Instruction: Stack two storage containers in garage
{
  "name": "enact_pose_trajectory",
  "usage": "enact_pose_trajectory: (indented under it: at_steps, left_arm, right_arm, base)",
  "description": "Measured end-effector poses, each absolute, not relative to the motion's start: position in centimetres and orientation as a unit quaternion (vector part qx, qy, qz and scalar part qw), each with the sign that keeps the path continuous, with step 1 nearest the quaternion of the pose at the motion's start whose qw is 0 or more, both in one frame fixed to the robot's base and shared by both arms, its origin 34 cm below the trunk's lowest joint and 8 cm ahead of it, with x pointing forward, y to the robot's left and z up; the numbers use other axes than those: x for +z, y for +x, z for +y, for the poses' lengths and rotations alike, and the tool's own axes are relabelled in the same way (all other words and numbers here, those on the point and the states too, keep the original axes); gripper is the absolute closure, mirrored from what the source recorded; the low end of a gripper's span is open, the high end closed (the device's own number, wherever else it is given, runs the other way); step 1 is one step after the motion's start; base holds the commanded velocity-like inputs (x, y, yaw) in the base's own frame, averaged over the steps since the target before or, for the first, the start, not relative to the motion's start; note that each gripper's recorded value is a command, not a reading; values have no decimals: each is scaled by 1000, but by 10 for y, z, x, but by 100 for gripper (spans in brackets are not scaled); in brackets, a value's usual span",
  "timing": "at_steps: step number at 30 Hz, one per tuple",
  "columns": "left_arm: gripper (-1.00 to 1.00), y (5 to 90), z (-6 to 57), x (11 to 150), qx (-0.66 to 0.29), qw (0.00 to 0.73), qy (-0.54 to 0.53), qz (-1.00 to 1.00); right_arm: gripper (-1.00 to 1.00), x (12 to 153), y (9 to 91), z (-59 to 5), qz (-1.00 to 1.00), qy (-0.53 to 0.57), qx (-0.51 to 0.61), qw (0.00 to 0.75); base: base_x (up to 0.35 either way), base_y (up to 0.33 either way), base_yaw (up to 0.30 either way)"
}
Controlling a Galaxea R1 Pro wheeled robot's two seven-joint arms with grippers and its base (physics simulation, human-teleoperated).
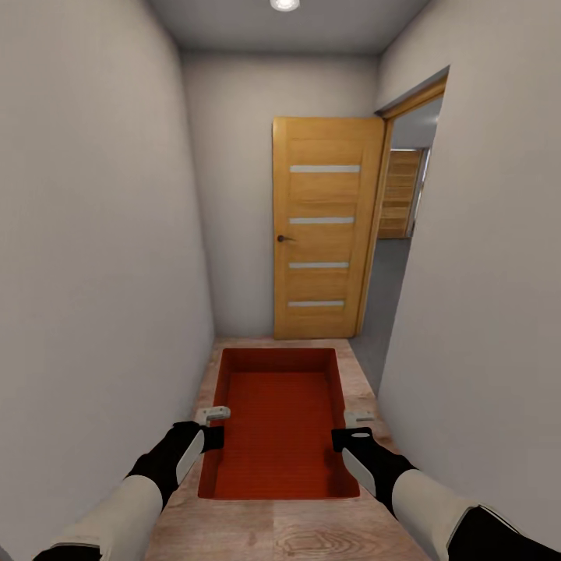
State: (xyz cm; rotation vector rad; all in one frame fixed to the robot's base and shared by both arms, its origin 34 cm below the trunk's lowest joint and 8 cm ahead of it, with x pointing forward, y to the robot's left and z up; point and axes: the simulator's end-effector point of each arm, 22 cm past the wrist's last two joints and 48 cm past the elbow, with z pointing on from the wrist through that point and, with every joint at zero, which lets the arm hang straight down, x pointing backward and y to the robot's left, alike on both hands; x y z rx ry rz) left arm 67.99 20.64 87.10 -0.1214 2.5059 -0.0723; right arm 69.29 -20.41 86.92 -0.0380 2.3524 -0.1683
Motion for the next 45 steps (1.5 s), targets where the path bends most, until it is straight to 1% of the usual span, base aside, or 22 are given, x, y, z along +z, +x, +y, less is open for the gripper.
enact_pose_trajectory:
  at_steps: [45]
  left_arm:
    - [100, 680, 206, 871, -28, 310, -46, 949]
  right_arm:
    - [100, 869, 693, -204, 922, -15, -66, 381]
  base:
    - [322, 0, 0]
